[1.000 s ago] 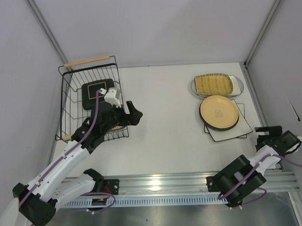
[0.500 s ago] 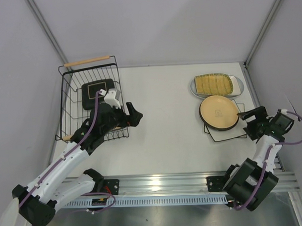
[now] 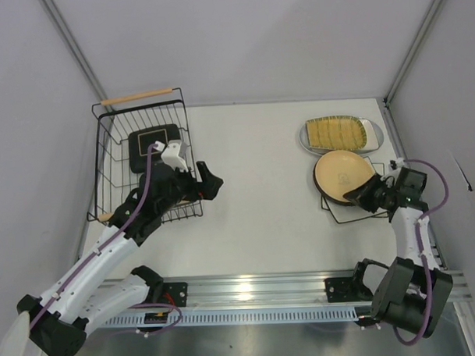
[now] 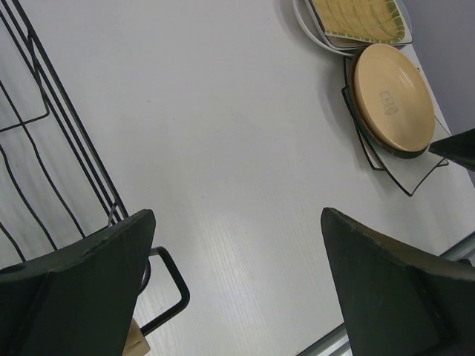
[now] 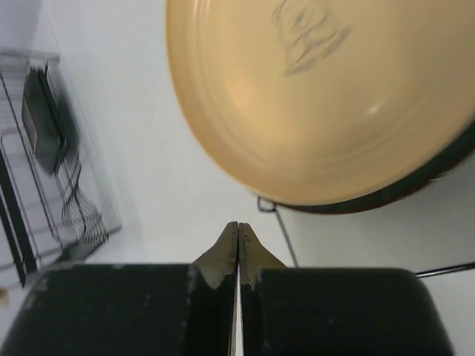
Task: Unload the plates from the dish rack
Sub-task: Place the plate on the table
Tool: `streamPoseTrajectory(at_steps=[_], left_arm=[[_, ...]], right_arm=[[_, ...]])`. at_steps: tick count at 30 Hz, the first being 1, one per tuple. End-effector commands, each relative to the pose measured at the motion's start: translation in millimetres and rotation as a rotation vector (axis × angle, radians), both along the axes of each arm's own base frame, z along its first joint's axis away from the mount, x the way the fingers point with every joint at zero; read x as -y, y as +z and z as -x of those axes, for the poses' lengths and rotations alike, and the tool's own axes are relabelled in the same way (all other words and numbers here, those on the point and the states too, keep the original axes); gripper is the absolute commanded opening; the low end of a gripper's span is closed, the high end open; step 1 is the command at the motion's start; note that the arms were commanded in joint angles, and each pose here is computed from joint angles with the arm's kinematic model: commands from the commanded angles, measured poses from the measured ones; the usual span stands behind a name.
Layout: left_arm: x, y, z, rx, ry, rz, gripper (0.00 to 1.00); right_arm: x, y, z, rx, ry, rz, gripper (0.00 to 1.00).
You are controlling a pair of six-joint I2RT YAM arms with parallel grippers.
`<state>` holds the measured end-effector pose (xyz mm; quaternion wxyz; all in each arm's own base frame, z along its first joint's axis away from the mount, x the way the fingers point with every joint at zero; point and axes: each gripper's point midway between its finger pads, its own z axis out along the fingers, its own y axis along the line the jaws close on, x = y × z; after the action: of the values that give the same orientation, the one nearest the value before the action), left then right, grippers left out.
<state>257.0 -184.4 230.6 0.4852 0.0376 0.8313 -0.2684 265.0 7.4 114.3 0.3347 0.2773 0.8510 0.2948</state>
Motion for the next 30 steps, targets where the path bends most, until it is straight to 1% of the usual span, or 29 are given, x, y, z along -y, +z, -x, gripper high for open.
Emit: streamPoseTrajectory(at_steps=[1,2,6,7,9,10,12,13,14,15,16,17,18,19,20,22,24,26,29,30], left_arm=[[-1.5,3.4,-3.8,0.017,0.008,-0.005,1.00],[-1.1,3.8,-3.8,0.018,0.006,-0.003,1.00],[-2.4,6.4,-2.8,0.018,0.009,-0.004,1.00],[-2.8,6.3,-2.2,0.018,0.009,-0.004,1.00],[-2.8,8.3,-1.0,0.024,0.007,0.004,1.00],[-2.6,7.7,-0.2,0.022,0.003,0.005,1.00],[-0.5,9.4,2.0,0.023,-0.009,0.020,0.99],[6.1,11.8,5.6,0.024,-0.046,0.041,1.00],[8.6,10.1,7.1,0.017,-0.060,0.049,1.00],[11.9,9.6,10.6,0.006,-0.077,0.065,1.00],[17.6,13.4,14.2,0.009,-0.108,0.092,1.00],[21.2,9.4,18.9,-0.002,-0.134,0.108,1.00],[25.9,9.1,23.0,-0.011,-0.158,0.136,0.99],[30.4,10.9,29.8,-0.014,-0.196,0.159,0.99],[31.5,6.1,32.1,-0.027,-0.203,0.166,0.99],[32.5,3.6,36.1,-0.029,-0.222,0.171,1.00],[35.0,1.2,42.4,-0.036,-0.254,0.179,1.00],[36.0,1.9,47.0,-0.033,-0.278,0.179,1.00],[35.8,1.3,51.0,-0.031,-0.294,0.176,1.00],[34.5,0.8,51.5,-0.031,-0.292,0.172,1.00]], right_arm=[[-42.6,10.2,7.3,0.019,0.204,-0.090,0.00],[-59.1,11.6,9.6,0.029,0.274,-0.098,0.00],[-85.2,6.3,19.7,-0.002,0.369,-0.094,0.00],[-84.8,-5.3,24.1,-0.070,0.358,-0.073,0.00],[-94.0,-9.4,27.5,-0.110,0.392,-0.046,0.00],[-90.8,-19.9,31.6,-0.180,0.373,-0.003,0.00],[-99.3,-17.9,33.8,-0.201,0.403,0.034,0.00],[-102.5,-19.8,41.6,-0.244,0.417,0.055,0.00],[-99.2,-17.0,36.3,-0.255,0.393,0.107,0.00],[-102.6,-15.6,39.2,-0.268,0.402,0.138,0.00],[-99.7,-16.4,47.8,-0.318,0.396,0.180,0.00],[-93.7,-11.9,47.8,-0.333,0.371,0.237,0.00],[-76.1,-0.8,37.8,-0.328,0.291,0.342,0.00],[-67.1,2.0,48.8,-0.384,0.272,0.387,0.00],[-49.9,6.8,48.2,-0.401,0.199,0.461,0.00],[-33.9,21.5,53.6,-0.435,0.145,0.528,0.00],[-25.2,22.8,60.2,-0.480,0.116,0.564,0.00],[-23.5,15.9,75.6,-0.558,0.132,0.567,0.00],[-40.9,4.5,89.6,-0.600,0.200,0.475,0.00],[-41.5,1.9,94.3,-0.617,0.207,0.471,0.00]])
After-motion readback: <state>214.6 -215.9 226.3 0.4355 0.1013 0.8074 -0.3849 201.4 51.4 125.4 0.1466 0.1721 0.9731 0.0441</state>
